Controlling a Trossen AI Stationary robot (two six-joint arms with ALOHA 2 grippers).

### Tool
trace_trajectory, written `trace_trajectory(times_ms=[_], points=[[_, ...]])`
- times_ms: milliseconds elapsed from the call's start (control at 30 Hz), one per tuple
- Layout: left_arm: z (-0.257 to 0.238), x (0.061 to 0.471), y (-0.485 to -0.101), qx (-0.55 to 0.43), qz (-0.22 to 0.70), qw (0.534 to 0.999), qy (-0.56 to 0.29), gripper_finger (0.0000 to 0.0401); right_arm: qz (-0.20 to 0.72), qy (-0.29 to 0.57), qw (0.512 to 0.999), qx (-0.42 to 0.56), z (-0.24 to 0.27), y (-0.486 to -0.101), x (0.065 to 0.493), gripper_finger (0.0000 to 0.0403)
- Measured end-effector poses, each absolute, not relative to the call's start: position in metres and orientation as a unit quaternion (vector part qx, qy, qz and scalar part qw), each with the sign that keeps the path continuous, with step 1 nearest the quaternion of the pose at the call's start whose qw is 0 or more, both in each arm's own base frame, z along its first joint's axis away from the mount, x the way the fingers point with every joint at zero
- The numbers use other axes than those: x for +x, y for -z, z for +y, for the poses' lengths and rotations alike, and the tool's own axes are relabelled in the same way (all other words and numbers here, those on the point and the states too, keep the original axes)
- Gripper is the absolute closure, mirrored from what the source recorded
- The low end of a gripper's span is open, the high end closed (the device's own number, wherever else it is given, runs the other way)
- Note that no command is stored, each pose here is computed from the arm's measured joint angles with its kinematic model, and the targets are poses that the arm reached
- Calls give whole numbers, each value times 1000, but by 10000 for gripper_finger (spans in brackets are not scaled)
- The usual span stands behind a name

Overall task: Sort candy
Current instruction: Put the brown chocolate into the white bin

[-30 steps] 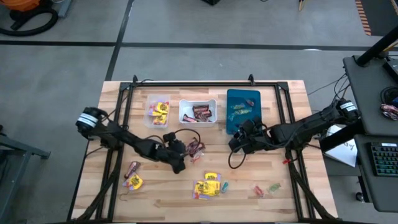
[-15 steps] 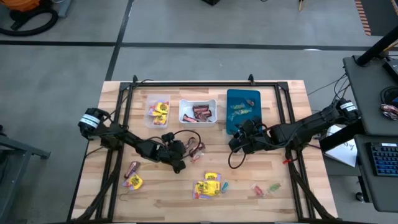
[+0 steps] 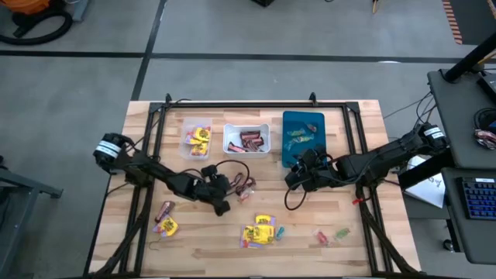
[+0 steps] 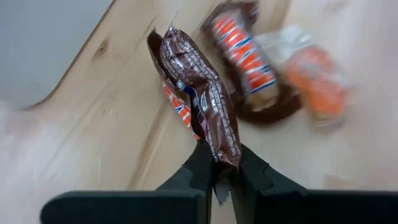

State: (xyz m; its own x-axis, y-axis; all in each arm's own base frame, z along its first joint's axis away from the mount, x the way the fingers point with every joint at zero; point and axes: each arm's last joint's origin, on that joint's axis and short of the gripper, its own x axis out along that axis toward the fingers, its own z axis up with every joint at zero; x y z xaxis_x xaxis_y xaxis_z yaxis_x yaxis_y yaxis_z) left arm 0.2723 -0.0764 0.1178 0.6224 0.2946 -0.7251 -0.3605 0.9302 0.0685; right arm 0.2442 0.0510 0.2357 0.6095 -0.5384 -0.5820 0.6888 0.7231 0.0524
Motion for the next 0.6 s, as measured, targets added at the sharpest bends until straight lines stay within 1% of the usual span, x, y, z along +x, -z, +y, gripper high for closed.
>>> trace_trajectory(times_ms=[167, 400, 600], points=[[-76, 270, -143, -35, 364, 918, -155, 388, 275, 346, 887, 137, 51, -236, 244, 245], [-67, 257, -192, 6, 303, 945, -124, 388, 275, 346, 887, 137, 51, -236, 244, 245], [-42, 248, -224, 21, 253, 956, -147, 389, 275, 346, 886, 137, 51, -235, 244, 245]])
